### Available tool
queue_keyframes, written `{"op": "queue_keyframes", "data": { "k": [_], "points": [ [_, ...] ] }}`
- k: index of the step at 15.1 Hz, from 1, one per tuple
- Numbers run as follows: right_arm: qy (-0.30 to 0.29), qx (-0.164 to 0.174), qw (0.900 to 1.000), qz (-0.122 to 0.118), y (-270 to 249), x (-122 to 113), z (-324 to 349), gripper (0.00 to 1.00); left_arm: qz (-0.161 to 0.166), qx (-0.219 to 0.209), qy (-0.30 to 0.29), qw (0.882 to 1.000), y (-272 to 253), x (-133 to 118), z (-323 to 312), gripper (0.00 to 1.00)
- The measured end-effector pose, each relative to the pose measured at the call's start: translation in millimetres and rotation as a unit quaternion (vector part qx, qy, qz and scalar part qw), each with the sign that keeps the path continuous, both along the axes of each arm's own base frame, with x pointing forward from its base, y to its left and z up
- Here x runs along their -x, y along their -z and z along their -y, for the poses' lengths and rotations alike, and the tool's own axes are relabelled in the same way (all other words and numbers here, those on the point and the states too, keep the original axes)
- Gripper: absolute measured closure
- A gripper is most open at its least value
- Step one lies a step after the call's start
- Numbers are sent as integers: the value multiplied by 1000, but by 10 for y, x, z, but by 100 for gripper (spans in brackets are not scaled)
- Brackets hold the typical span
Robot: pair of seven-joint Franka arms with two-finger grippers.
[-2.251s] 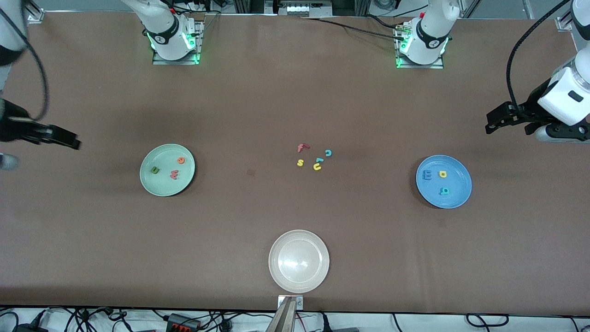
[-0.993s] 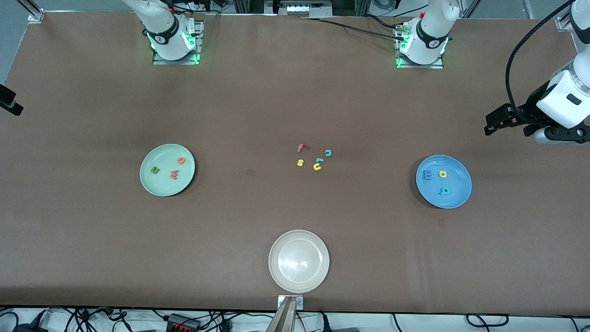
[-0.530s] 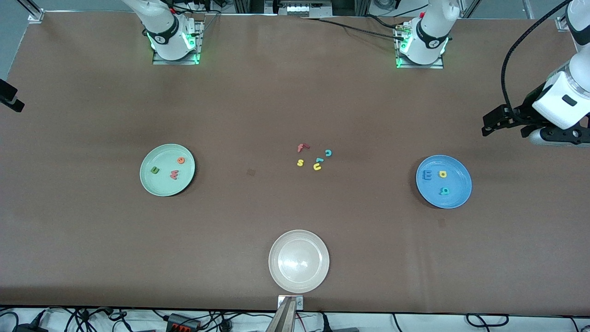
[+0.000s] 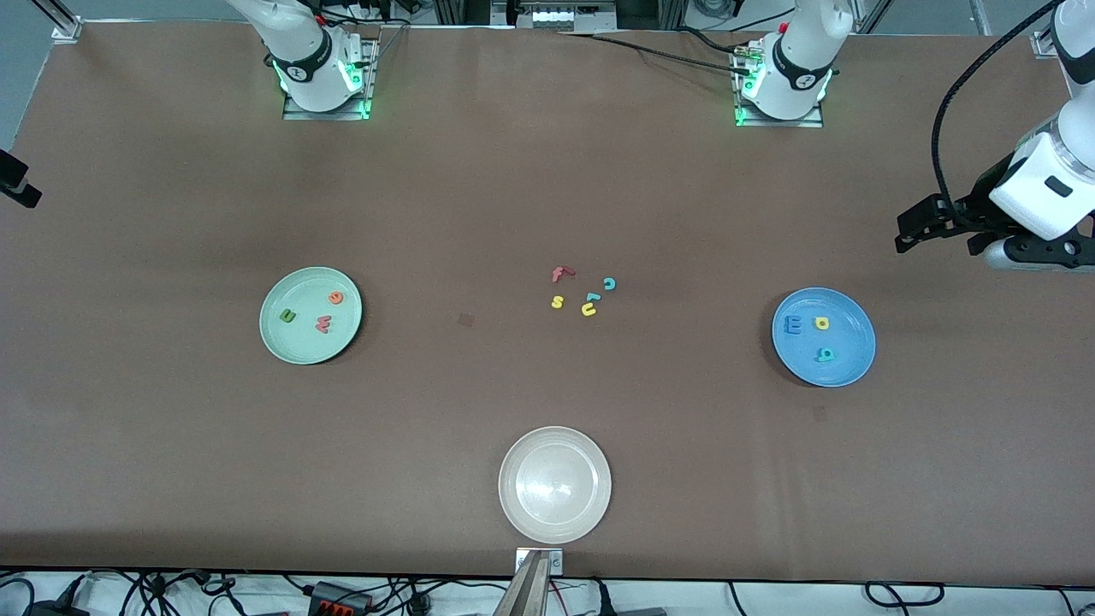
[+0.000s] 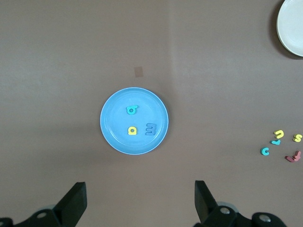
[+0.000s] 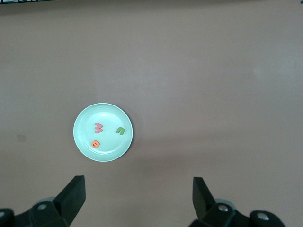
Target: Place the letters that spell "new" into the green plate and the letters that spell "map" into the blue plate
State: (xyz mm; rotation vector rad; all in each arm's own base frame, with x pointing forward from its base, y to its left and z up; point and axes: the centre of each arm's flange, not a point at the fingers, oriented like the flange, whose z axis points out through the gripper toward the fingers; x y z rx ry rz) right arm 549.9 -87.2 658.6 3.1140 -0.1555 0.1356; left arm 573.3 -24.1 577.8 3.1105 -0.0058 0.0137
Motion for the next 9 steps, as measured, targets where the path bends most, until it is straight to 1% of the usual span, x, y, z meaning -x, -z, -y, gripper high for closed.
{"op": "queue_keyframes", "data": {
  "k": [9],
  "points": [
    [4, 0, 1000, -1, 6, 8, 47, 0, 0, 0, 0, 1000, 0, 0, 0, 0]
  ]
}}
